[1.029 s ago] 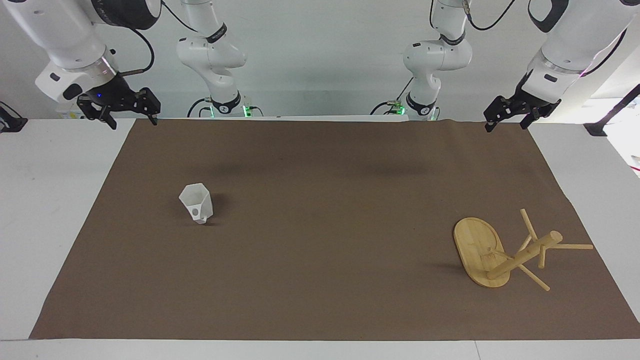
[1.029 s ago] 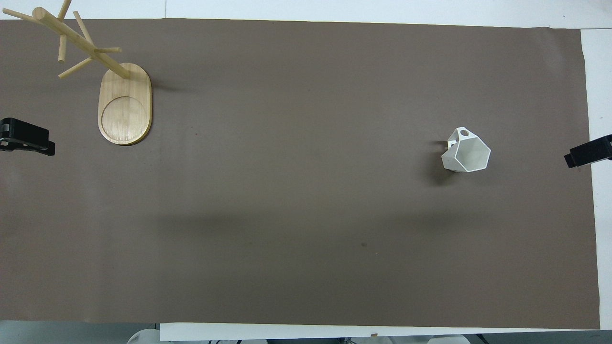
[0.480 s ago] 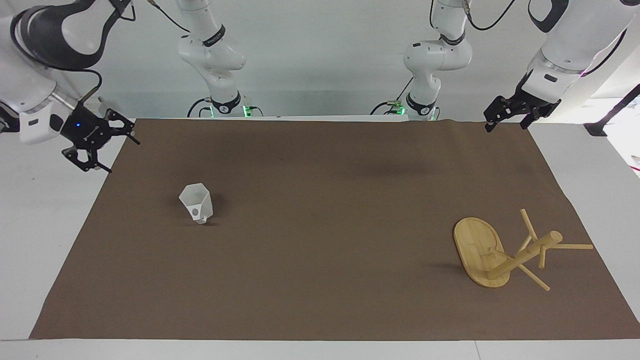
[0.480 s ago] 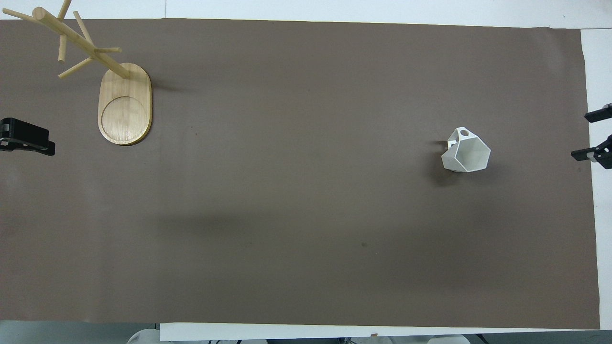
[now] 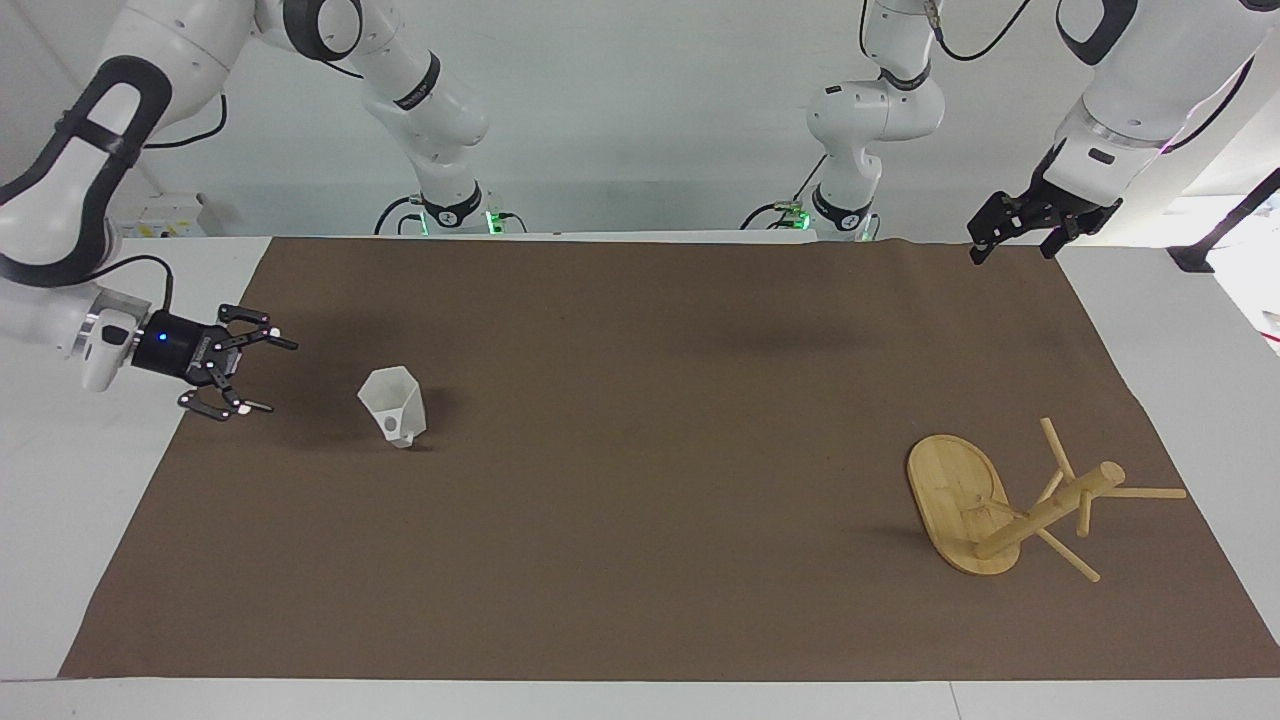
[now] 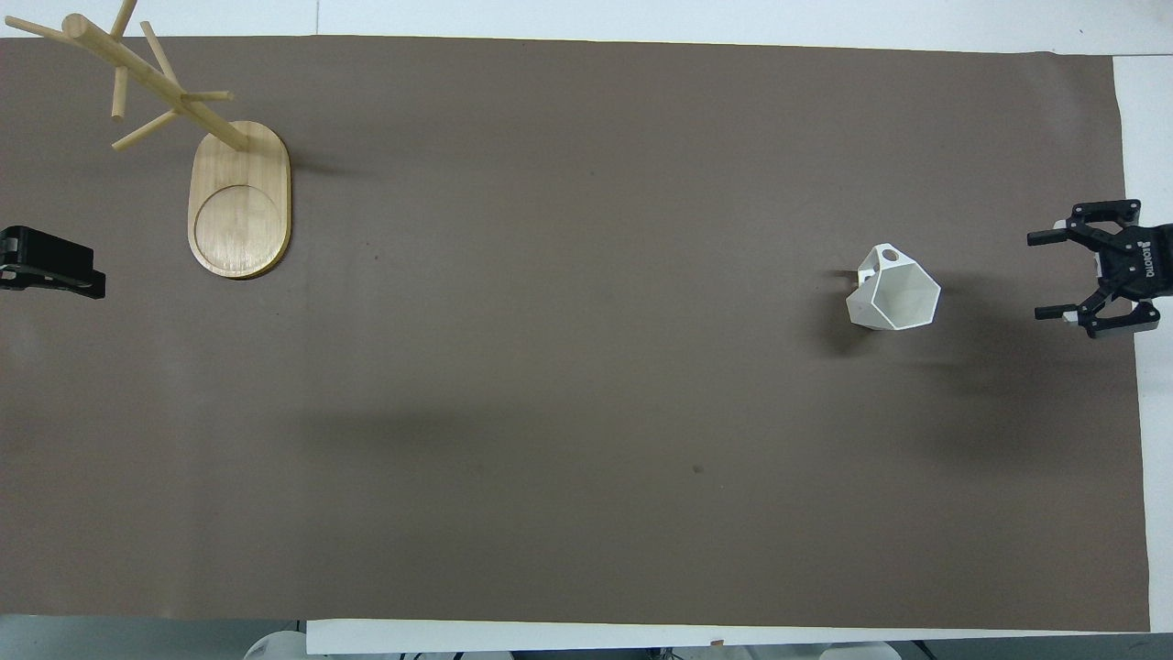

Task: Hang cup on rack
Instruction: 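Reach the open right gripper toward the white faceted cup, then close the right gripper on the white cup's side, then lift the cup and carry it toward the center with the right gripper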

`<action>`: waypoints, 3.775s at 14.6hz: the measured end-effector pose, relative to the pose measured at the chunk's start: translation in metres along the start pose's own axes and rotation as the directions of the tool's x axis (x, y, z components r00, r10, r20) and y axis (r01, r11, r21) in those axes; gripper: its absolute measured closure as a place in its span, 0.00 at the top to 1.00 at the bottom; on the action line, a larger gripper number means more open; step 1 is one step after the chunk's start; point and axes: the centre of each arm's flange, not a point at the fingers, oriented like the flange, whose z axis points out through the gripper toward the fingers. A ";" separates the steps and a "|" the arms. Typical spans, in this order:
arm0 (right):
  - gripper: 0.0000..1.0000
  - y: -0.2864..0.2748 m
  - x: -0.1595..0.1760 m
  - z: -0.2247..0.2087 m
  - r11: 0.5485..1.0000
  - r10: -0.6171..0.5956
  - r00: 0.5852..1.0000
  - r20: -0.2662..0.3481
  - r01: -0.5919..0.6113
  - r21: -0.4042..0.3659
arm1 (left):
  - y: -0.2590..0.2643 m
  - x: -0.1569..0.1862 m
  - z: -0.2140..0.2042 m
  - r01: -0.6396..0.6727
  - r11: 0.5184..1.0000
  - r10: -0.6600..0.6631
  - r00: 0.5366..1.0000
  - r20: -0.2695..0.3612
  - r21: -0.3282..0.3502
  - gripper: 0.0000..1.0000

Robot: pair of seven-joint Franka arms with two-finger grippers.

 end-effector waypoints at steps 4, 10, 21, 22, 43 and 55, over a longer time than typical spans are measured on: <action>1.00 0.010 -0.053 0.052 0.986 -0.154 0.959 -0.236 0.163 0.019 | 0.000 0.000 0.000 0.000 1.000 0.000 1.000 0.000 0.000 1.00; 1.00 0.022 -0.079 0.098 0.969 -0.229 0.907 -0.353 0.245 0.003 | 0.000 0.000 0.000 0.000 1.000 0.000 1.000 0.000 0.000 1.00; 1.00 0.022 -0.089 0.142 0.976 -0.206 0.915 -0.347 0.219 -0.002 | 0.000 0.000 0.000 0.000 1.000 0.000 1.000 0.000 0.000 1.00; 1.00 0.021 -0.089 0.146 0.973 -0.218 0.911 -0.350 0.232 -0.001 | 0.000 0.000 0.000 0.000 1.000 0.000 1.000 0.000 0.000 1.00; 0.77 0.018 -0.065 0.200 0.947 -0.266 0.881 -0.392 0.314 0.063 | 0.000 0.000 0.000 0.000 1.000 0.000 1.000 0.000 0.000 1.00; 0.77 0.051 0.185 0.380 0.997 -0.021 0.913 -0.407 -0.010 -0.073 | 0.000 0.000 0.000 0.000 1.000 0.000 1.000 0.000 0.000 1.00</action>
